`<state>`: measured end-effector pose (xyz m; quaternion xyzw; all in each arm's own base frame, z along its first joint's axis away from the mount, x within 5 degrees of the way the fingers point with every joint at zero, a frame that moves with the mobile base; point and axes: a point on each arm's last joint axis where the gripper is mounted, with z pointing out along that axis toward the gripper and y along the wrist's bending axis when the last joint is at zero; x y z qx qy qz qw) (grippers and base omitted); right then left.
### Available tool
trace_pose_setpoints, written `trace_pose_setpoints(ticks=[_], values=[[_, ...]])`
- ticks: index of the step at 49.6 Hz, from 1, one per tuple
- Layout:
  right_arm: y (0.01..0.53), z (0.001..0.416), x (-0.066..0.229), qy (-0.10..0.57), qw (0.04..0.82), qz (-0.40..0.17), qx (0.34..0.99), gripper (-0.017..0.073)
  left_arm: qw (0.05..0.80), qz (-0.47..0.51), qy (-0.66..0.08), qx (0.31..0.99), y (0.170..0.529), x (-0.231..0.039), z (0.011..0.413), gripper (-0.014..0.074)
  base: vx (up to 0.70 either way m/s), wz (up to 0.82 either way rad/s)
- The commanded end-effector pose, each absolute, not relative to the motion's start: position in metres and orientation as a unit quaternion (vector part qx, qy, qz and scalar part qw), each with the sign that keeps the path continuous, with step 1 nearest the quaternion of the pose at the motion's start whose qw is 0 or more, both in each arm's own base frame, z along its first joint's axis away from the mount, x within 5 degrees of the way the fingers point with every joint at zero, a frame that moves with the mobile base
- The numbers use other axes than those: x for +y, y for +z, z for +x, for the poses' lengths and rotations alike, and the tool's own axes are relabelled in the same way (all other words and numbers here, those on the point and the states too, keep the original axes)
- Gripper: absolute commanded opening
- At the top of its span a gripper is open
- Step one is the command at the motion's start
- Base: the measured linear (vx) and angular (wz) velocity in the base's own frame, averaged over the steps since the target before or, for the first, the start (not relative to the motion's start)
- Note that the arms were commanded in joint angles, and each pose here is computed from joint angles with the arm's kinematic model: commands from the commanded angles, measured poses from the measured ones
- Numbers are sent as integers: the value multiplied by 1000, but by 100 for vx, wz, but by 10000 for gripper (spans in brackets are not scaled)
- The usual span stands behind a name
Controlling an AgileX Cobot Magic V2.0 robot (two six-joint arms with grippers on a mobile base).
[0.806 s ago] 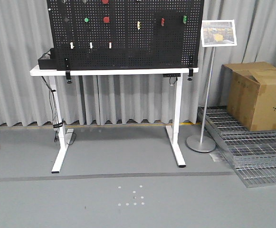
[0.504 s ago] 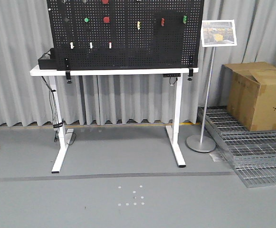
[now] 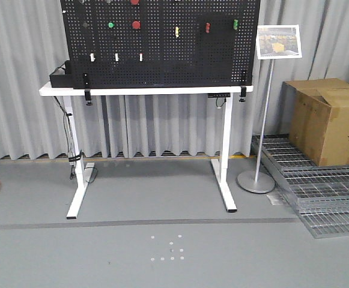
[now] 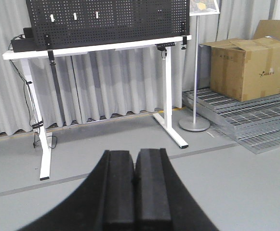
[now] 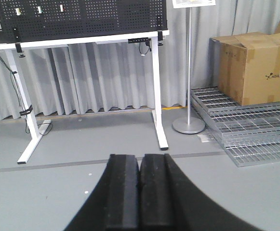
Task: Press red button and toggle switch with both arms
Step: 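Drive the base forward up to the black pegboard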
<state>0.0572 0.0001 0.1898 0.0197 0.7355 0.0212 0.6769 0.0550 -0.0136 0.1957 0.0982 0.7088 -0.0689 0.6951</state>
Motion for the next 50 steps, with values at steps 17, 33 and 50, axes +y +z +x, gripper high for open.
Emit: trace_pose_setpoints(ticks=[17,33,50], values=[[193,59,0,16,696,15,717,-3,713,90,-73,691,192,-13,56,2,15,8],[193,59,0,16,696,15,717,-3,713,90,-73,691,192,-13,56,2,27,4],[193,59,0,16,696,15,717,-3,713,90,-73,691,192,-13,56,2,39,-2]])
